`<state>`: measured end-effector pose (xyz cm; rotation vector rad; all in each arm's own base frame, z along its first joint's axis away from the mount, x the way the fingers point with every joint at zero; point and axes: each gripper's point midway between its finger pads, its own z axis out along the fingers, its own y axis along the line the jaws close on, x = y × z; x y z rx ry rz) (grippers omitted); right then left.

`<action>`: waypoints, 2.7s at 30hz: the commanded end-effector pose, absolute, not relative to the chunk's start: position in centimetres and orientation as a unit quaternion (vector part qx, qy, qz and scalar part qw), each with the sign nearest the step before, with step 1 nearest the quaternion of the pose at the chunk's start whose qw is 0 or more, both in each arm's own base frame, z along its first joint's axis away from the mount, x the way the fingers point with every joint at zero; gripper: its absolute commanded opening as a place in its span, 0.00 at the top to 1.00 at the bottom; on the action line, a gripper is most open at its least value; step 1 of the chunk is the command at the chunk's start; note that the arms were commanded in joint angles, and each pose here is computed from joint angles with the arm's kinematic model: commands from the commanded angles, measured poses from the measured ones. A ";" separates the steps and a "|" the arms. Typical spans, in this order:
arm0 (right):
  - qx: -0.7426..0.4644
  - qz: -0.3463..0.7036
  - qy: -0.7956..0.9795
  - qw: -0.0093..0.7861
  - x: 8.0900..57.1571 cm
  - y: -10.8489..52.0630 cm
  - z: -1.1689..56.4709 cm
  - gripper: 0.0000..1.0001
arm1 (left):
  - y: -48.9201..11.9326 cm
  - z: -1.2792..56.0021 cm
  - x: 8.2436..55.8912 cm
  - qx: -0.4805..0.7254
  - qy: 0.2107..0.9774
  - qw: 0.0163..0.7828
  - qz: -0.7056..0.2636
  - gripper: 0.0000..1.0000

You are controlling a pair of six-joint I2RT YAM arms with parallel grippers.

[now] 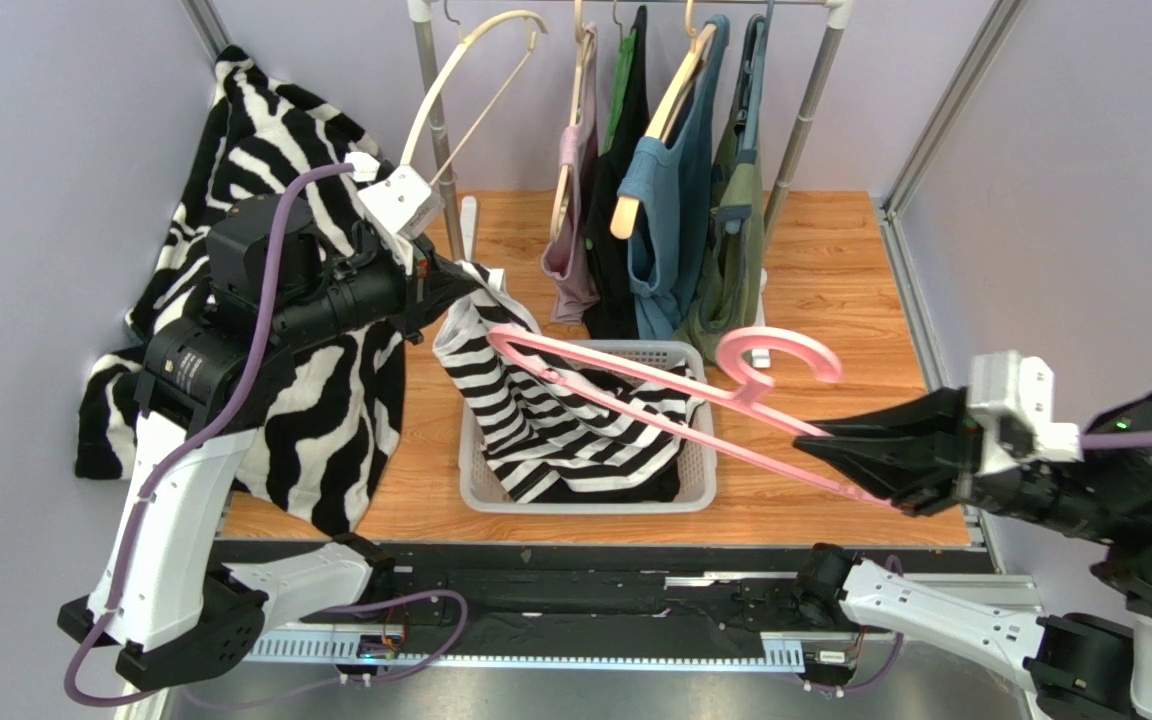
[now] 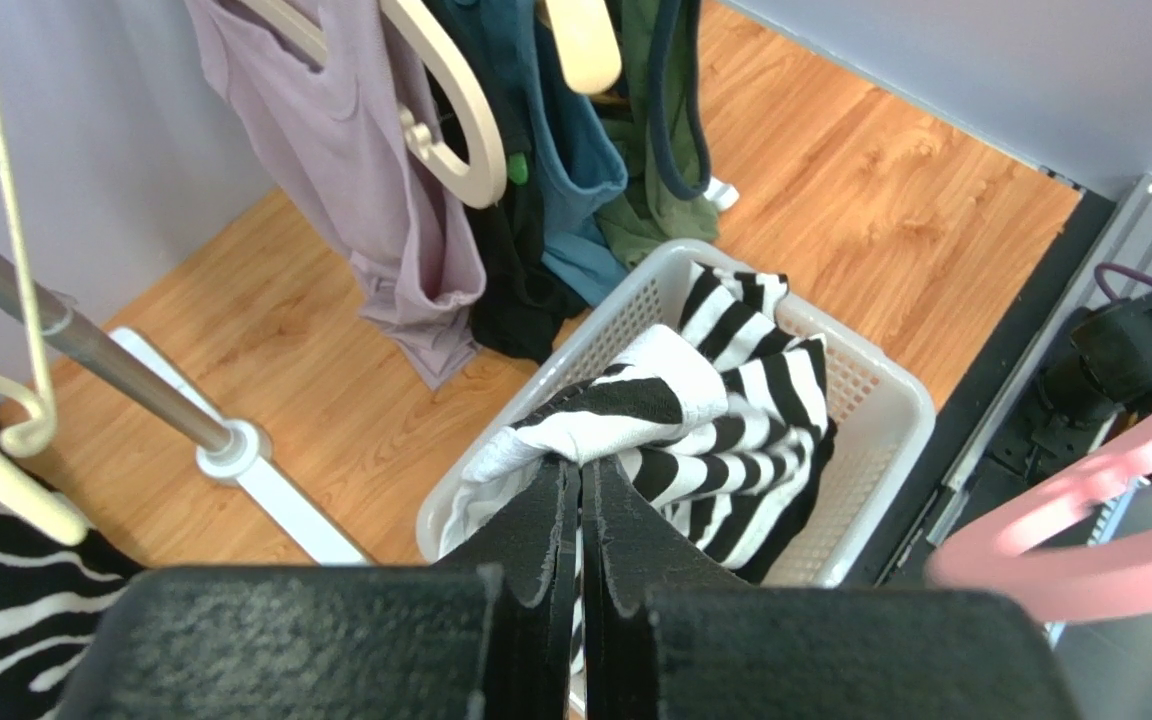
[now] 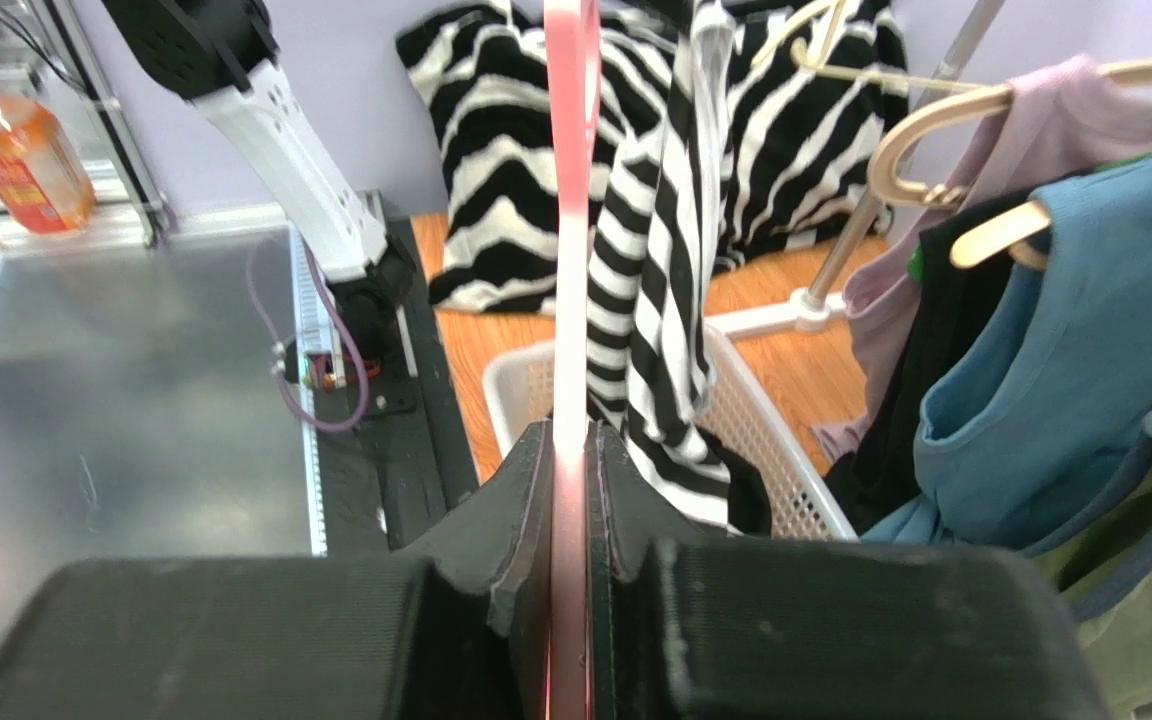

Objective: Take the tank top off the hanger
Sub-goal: Remove the tank top from the hanger, then place the tank top in the bin, then place the hanger at the clothesline.

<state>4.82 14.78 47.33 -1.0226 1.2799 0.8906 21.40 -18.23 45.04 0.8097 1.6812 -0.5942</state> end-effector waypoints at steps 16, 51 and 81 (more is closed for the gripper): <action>-0.330 0.296 0.566 0.695 8.8 10.7 50.5 1.00 | -25.2 42.6 15.8 0.507 0.626 0.444 -0.392 0.01; -0.565 0.411 0.526 0.485 6.4 23.9 43.4 1.00 | -19.0 35.4 8.6 0.638 0.572 0.397 -0.330 0.11; -0.314 0.252 0.554 0.729 16.2 18.6 51.4 0.32 | -11.8 43.1 6.9 0.497 0.585 0.609 -0.198 1.00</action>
